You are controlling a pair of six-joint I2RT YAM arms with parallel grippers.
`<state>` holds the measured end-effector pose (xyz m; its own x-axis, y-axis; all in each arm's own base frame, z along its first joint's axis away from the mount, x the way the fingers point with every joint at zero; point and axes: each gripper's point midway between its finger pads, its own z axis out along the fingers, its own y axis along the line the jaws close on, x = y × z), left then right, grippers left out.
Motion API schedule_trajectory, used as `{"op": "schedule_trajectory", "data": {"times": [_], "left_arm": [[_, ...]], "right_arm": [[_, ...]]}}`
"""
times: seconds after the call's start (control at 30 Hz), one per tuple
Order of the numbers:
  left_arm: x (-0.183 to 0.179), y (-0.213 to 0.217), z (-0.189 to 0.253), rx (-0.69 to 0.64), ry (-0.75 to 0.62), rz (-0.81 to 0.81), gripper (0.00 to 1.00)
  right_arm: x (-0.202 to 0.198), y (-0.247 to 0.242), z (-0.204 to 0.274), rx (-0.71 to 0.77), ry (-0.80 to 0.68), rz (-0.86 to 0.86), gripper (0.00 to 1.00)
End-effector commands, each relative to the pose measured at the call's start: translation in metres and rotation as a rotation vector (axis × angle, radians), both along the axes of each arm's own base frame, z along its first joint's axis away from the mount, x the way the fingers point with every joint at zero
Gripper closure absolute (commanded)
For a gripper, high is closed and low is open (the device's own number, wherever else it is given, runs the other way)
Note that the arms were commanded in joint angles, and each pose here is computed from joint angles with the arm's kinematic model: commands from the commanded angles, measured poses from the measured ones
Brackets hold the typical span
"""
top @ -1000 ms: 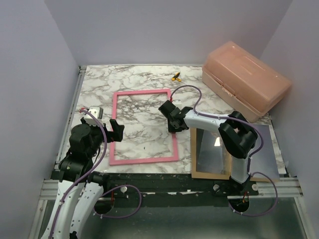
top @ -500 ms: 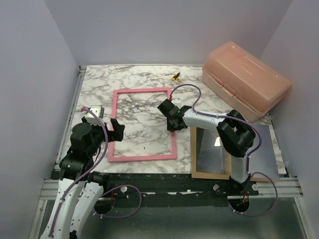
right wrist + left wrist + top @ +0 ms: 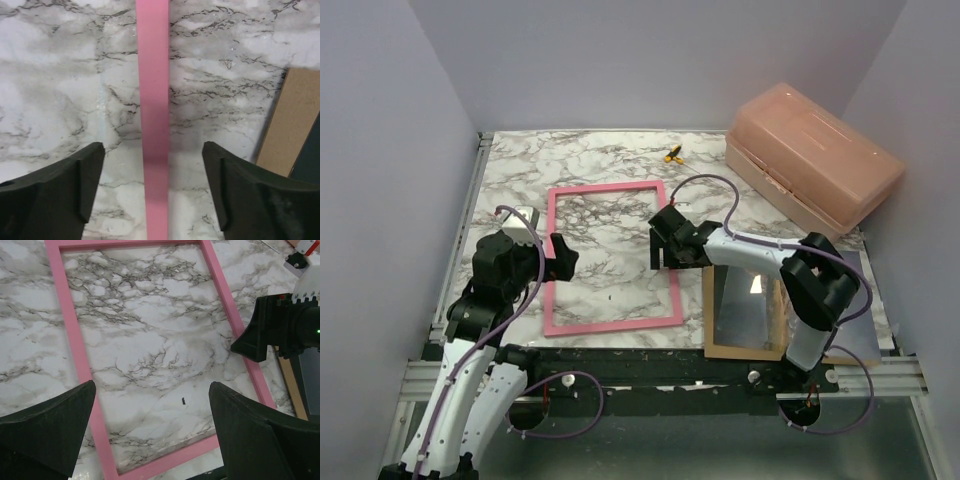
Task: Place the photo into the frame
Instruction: Adjust the photo frame at the center of the board.
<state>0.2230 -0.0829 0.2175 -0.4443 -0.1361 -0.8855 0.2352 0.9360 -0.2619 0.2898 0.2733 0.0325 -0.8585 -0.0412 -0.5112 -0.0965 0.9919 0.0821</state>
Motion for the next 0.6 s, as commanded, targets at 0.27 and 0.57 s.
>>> {"op": "schedule_trajectory", "data": {"times": [0.27,0.57], "left_arm": [[0.007,-0.061,-0.031,-0.228,0.306,-0.122,0.02],[0.01,-0.129,-0.064,-0.265,0.545,-0.214,0.02]], "right_arm": [[-0.031,-0.011,0.033,0.19,0.019,0.007,0.0],[-0.032,-0.054,0.037,0.388,0.098,-0.08,0.0]]}}
